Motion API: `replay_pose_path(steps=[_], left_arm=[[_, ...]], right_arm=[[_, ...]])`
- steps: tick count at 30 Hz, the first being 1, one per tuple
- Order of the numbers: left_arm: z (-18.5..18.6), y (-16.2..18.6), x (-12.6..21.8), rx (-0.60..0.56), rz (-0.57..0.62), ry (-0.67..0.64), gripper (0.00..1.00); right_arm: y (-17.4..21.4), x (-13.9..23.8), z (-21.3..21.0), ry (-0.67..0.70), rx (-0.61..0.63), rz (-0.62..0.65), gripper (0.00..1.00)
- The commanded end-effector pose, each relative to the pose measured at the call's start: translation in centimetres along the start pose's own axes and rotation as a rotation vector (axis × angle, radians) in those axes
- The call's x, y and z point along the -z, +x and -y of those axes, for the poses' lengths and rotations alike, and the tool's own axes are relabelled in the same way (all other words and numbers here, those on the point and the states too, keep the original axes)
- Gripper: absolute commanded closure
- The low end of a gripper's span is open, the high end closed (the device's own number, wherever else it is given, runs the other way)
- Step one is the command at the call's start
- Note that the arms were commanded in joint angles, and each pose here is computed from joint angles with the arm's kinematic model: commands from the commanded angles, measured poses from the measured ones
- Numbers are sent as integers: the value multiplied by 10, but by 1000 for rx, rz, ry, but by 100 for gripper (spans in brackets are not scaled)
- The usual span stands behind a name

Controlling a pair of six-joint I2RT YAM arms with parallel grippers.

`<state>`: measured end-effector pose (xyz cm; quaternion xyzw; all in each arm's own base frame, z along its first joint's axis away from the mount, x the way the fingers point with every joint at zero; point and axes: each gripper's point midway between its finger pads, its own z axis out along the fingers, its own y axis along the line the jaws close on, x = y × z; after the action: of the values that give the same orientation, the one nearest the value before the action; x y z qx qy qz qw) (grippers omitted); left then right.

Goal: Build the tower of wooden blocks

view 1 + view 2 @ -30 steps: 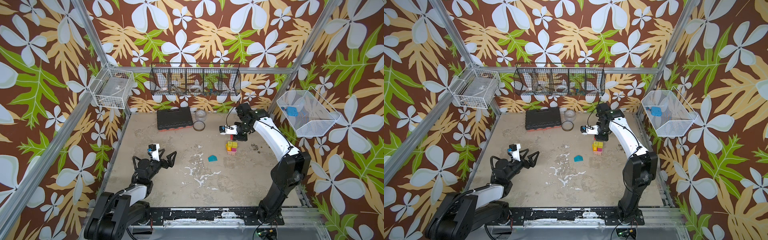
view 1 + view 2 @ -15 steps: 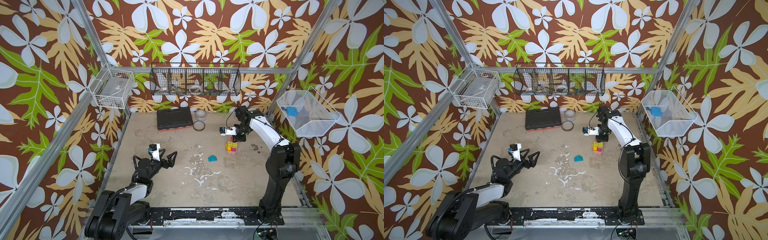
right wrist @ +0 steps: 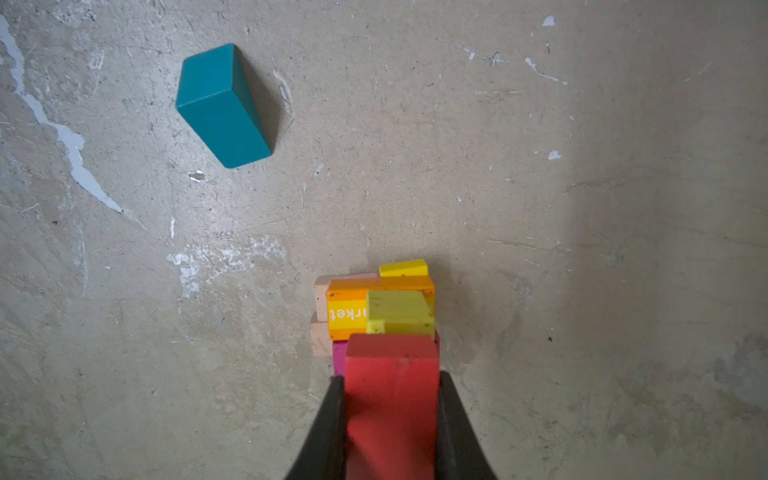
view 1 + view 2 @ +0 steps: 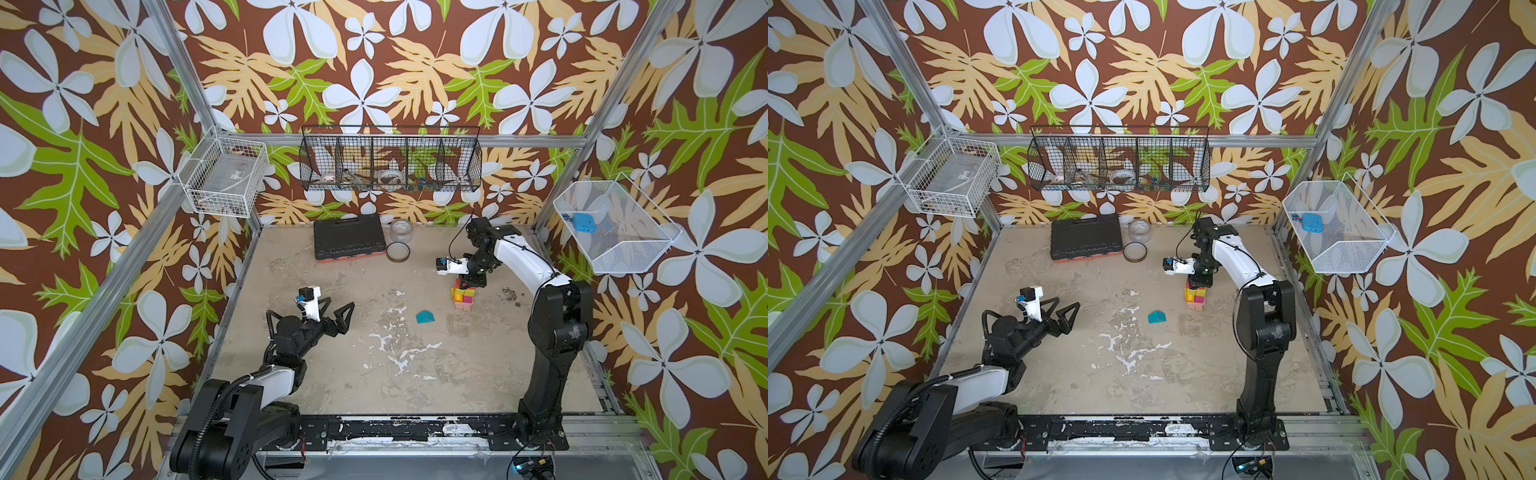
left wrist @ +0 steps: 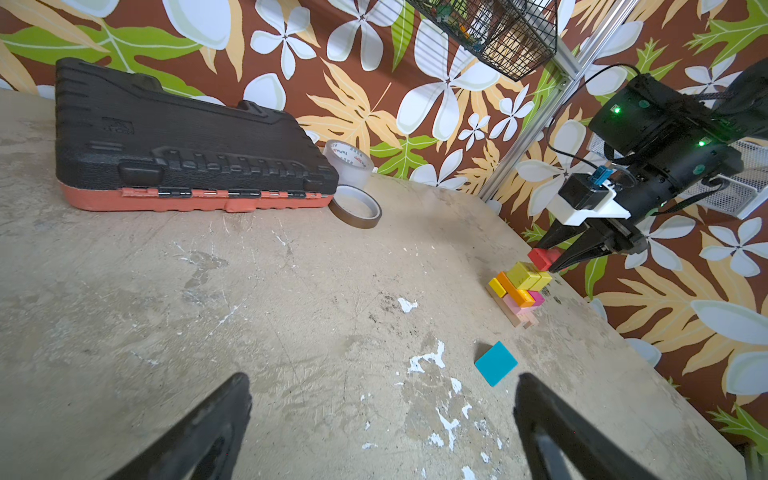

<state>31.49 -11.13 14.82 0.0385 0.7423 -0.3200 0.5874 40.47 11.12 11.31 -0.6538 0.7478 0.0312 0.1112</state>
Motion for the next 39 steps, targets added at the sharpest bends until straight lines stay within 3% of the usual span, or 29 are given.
replay_pose_path(steps=[1, 25, 39], left_arm=[[5, -9, -1, -27, 30, 22, 0], [4, -8, -3, -23, 22, 19, 0], [3, -8, -4, -22, 21, 18, 0]], right_arm=[[0, -2, -1, -5, -1, 8, 89], [10, -7, 2, -3, -24, -25, 68], [5, -12, 5, -30, -39, 4, 67]])
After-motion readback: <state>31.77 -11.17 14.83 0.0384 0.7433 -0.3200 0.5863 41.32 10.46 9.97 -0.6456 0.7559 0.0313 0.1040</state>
